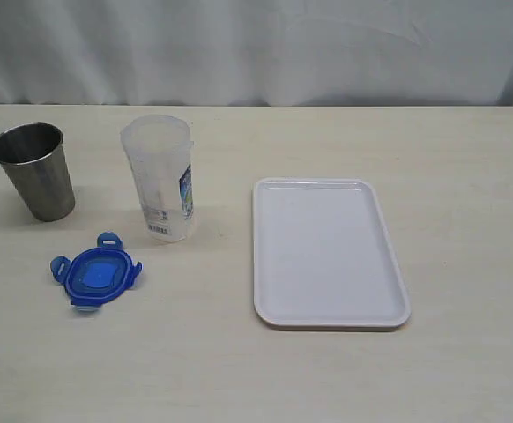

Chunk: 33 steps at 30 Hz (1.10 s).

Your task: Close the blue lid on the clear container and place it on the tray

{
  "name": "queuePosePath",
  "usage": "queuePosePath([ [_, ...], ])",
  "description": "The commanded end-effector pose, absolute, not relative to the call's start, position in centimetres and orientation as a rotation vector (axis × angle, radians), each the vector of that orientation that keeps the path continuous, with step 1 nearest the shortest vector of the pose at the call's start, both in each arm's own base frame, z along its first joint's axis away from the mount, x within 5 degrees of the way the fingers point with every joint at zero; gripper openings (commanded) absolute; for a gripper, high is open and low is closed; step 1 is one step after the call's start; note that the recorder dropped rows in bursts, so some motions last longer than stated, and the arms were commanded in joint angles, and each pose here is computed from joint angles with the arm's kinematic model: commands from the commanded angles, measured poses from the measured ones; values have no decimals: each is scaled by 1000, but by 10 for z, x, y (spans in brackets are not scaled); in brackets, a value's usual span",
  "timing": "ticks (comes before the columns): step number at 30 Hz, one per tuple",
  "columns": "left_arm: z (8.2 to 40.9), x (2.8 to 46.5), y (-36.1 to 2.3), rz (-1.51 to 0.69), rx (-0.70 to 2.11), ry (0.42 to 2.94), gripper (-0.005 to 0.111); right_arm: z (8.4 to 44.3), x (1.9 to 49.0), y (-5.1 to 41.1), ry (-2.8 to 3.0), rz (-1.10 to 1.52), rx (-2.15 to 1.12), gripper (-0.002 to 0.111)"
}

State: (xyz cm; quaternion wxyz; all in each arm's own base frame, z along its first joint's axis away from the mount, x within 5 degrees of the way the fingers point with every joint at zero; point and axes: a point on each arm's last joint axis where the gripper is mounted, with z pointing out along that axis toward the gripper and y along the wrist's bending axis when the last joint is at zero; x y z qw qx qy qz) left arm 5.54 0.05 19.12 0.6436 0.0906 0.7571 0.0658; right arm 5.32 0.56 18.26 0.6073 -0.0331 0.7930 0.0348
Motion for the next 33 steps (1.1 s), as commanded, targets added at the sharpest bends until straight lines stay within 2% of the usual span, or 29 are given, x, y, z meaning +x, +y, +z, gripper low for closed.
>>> queuePosePath([
  [1,208,56,-2,162,225,1529,0,182,53,5,1829,72,-71,4],
  [11,232,52,-5,77,163,1263,0,182,53,5,1829,72,-71,4],
  [17,246,47,-7,-99,55,1107,0,182,53,5,1829,72,-71,4],
  [19,251,44,-7,-101,62,1045,4,182,53,5,1829,72,-71,4],
  [20,253,43,-7,-103,65,1020,8,182,53,5,1829,72,-71,4],
  [23,255,43,-8,-107,68,994,32,182,53,5,1829,72,-71,4],
  [26,256,48,-8,-112,69,1012,76,182,53,5,1829,72,-71,4],
  [28,256,54,-9,-111,74,1031,96,182,53,5,1829,72,-71,4],
  [30,254,62,-10,-116,76,1072,102,182,53,5,1829,72,-71,4],
  [33,250,77,-11,-126,79,1139,102,182,53,5,1829,72,-71,4],
])
